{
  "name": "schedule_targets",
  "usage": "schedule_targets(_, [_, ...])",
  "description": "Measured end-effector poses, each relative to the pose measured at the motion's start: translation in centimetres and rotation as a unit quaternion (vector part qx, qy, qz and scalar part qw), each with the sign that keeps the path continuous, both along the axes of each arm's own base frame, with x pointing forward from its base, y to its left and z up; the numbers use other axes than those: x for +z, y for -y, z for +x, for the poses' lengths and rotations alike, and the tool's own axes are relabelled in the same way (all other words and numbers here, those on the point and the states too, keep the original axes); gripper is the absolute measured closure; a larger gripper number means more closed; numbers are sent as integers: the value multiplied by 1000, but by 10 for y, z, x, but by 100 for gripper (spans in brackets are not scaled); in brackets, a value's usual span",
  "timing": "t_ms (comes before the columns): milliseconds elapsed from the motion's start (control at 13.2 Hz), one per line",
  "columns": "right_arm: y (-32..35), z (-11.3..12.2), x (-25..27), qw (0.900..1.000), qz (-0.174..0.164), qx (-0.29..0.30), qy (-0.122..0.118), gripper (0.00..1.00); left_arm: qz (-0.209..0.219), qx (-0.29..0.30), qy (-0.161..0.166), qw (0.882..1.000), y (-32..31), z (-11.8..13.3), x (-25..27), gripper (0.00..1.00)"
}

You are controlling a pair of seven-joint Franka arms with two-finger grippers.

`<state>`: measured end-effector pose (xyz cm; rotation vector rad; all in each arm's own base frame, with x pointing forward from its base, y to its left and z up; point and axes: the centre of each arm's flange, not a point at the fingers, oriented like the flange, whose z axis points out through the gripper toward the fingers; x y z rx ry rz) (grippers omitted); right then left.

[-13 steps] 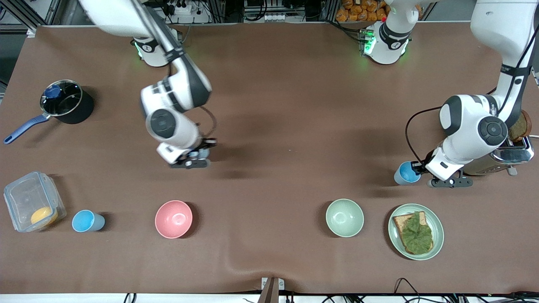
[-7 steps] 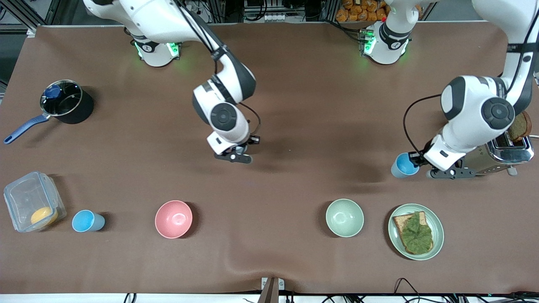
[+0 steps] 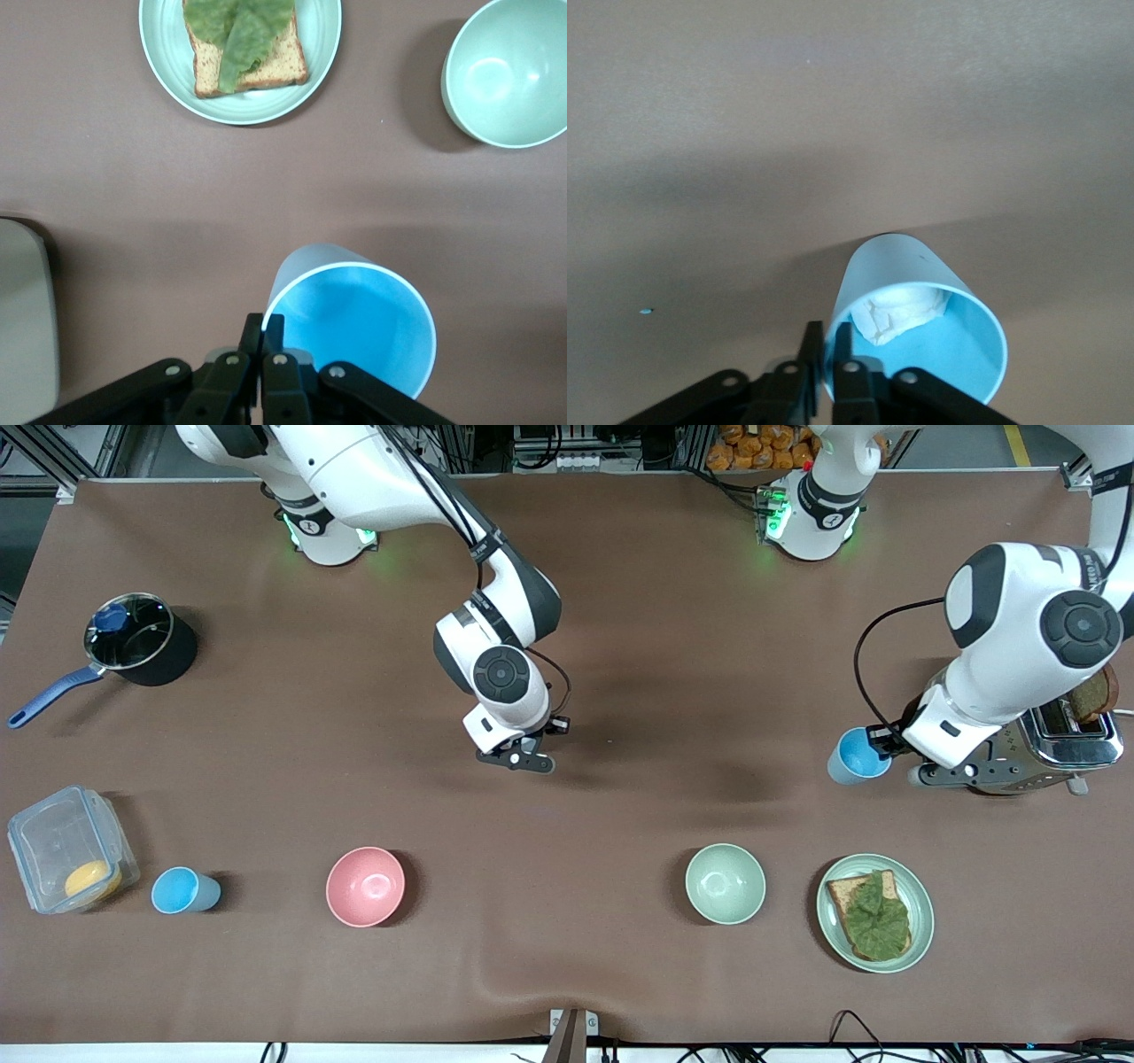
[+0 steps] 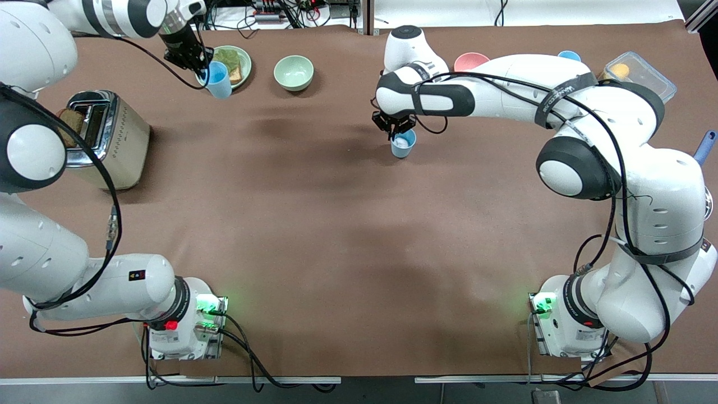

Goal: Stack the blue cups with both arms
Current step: 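Move the right gripper's cup to center while the left gripper lifts its cup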

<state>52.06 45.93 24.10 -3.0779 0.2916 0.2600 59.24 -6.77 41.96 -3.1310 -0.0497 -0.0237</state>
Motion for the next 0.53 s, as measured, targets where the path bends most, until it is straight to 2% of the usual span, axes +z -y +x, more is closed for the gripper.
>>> schedule_targets(227, [-8, 3, 7, 1000, 9, 4, 11, 45, -8, 20, 0, 1000, 26, -1, 11, 98])
schedule_targets(302, [-10, 8, 17, 1000, 10, 4, 13, 37, -10, 28, -1, 1000, 38, -2, 15, 98])
schedule_targets(529, [2, 25, 50, 1000, -2, 25, -6, 1, -17, 51, 1, 999, 67, -5, 22, 98])
